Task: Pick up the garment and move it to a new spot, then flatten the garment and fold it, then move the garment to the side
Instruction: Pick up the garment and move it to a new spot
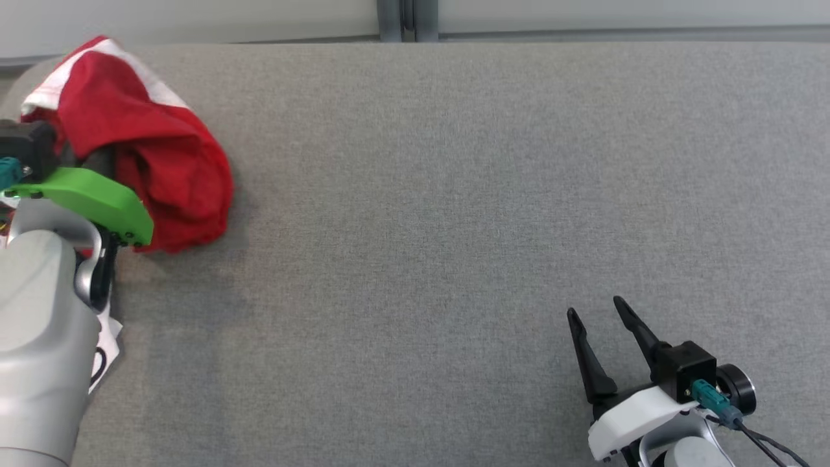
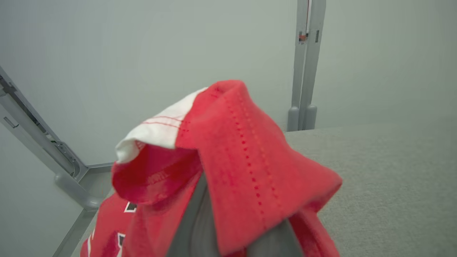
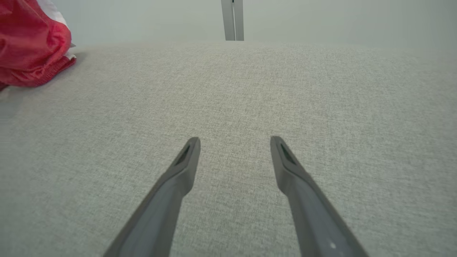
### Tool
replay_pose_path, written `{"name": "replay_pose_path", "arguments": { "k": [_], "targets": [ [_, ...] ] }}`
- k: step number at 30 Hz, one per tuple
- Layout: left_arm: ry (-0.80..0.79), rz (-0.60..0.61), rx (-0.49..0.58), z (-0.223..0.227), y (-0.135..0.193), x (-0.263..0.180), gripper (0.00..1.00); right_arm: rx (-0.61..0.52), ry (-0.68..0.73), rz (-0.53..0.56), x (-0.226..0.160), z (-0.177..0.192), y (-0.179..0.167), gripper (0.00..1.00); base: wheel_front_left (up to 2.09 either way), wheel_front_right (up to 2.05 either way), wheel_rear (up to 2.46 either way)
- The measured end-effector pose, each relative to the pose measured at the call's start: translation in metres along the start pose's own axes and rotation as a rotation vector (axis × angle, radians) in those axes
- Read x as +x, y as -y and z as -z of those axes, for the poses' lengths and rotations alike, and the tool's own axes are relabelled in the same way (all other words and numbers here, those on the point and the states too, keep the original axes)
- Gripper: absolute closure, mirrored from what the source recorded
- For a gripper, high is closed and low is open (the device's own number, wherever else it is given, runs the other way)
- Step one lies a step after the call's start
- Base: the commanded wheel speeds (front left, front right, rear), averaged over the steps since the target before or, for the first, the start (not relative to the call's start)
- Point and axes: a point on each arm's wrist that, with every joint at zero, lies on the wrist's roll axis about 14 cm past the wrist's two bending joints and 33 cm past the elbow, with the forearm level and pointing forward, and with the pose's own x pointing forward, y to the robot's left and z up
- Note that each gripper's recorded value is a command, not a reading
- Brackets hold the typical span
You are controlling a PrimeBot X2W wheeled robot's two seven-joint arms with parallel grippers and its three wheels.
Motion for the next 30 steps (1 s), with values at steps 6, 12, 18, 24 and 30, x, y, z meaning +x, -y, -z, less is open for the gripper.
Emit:
{"name": "replay_pose_path", "arguments": {
  "k": [6,12,18,24,30],
  "targets": [
    [0.203,0.150,-0.069,-0.079,0.058,-0.022,1.00,0.007,0.050,-0.008,-0.016,-0.017,-0.010,0.00,0.00,0.00,0.00],
    [0.279,0.379,-0.151,-0.128,0.142,-0.069,1.00,0.004,0.094,0.029,-0.035,-0.030,-0.004,0.00,0.00,0.00,0.00],
    [0.199,0.663,-0.233,-0.124,0.240,-0.121,1.00,0.004,0.122,0.114,-0.055,-0.037,0.018,0.00,0.00,0.00,0.00],
    [0.001,0.807,-0.309,-0.070,0.303,-0.135,1.00,0.021,0.127,0.220,-0.077,-0.035,0.045,0.00,0.00,0.00,0.00],
    [-0.244,0.721,-0.244,0.029,0.302,-0.104,1.00,0.057,0.123,0.321,-0.100,-0.029,0.068,0.00,0.00,0.00,0.00]
  ]
}}
